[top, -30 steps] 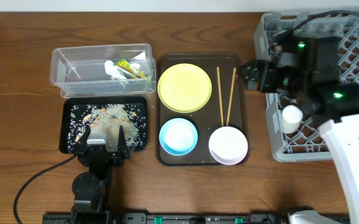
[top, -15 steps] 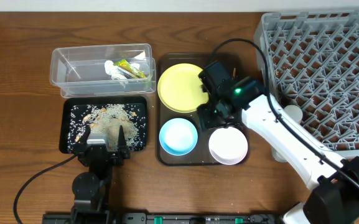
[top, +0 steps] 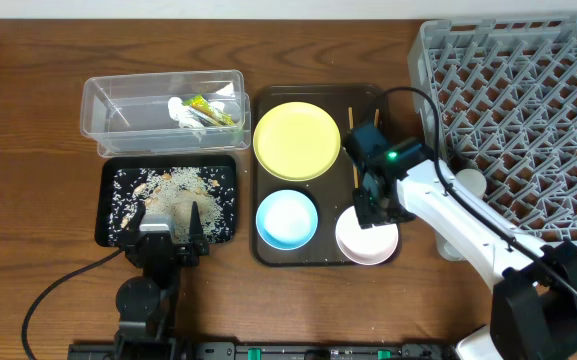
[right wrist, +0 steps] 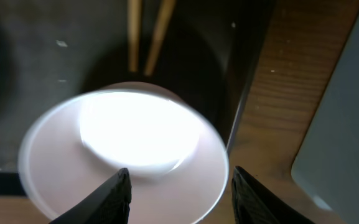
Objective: Sort waste into correct bins and load items into the dishwasher rack
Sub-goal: 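Move the right gripper to the pink-white bowl, then grasp the pink-white bowl rim with the right gripper and lift, then place the pink-white bowl upright into the dish rack, then move the right gripper to the light-blue bowl on the brown tray, then grasp the light-blue bowl rim with the right gripper and lift, then place the light-blue bowl into the dish rack with the right gripper, then move the right gripper to the wooden chopsticks on the brown tray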
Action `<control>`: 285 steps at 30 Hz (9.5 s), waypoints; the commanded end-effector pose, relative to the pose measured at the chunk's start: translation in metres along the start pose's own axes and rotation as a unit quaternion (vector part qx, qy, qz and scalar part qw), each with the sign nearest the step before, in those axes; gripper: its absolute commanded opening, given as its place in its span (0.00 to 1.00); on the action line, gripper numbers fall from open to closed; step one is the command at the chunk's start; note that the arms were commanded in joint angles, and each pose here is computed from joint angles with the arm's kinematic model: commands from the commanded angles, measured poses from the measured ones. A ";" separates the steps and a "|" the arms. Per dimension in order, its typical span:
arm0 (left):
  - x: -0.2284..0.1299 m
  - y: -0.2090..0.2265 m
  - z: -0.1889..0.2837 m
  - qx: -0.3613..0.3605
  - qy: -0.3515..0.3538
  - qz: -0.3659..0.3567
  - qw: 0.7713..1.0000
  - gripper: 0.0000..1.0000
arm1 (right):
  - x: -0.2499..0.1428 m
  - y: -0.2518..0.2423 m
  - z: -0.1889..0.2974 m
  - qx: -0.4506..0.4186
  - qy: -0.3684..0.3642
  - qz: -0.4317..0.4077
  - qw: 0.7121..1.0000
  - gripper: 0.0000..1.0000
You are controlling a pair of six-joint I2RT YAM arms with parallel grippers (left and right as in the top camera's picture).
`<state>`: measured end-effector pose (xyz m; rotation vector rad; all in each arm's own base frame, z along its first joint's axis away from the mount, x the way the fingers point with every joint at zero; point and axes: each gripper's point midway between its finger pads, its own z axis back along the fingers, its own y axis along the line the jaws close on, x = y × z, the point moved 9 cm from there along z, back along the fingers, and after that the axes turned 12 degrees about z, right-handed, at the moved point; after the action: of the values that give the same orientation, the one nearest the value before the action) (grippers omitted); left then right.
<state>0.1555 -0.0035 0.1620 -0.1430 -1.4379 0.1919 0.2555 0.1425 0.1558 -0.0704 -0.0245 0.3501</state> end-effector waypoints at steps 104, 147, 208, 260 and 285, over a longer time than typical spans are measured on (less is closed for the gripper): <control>-0.014 0.004 -0.002 0.011 0.024 0.001 1.000 0.90 | 0.053 -0.188 0.062 -0.541 -0.163 -0.229 0.792 0.01; -0.014 0.004 -0.002 0.011 0.024 0.001 1.000 0.90 | 0.031 0.059 0.031 0.155 -0.108 0.069 0.980 0.55; -0.014 0.004 -0.002 0.011 0.024 0.001 1.000 0.90 | 0.024 -0.235 0.060 -0.545 -0.090 -0.248 0.796 0.01; -0.014 0.004 -0.002 0.011 0.024 0.001 1.000 0.90 | 0.040 -0.161 0.074 -0.315 -0.201 -0.151 0.915 0.49; -0.014 0.004 -0.002 0.011 0.024 0.001 1.000 0.90 | 0.100 0.004 -0.040 -0.052 -0.189 -0.085 0.977 0.39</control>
<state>0.1555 -0.0035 0.1619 -0.1429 -1.4375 0.1919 0.3404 0.1898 0.1383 -0.0167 -0.4367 0.2480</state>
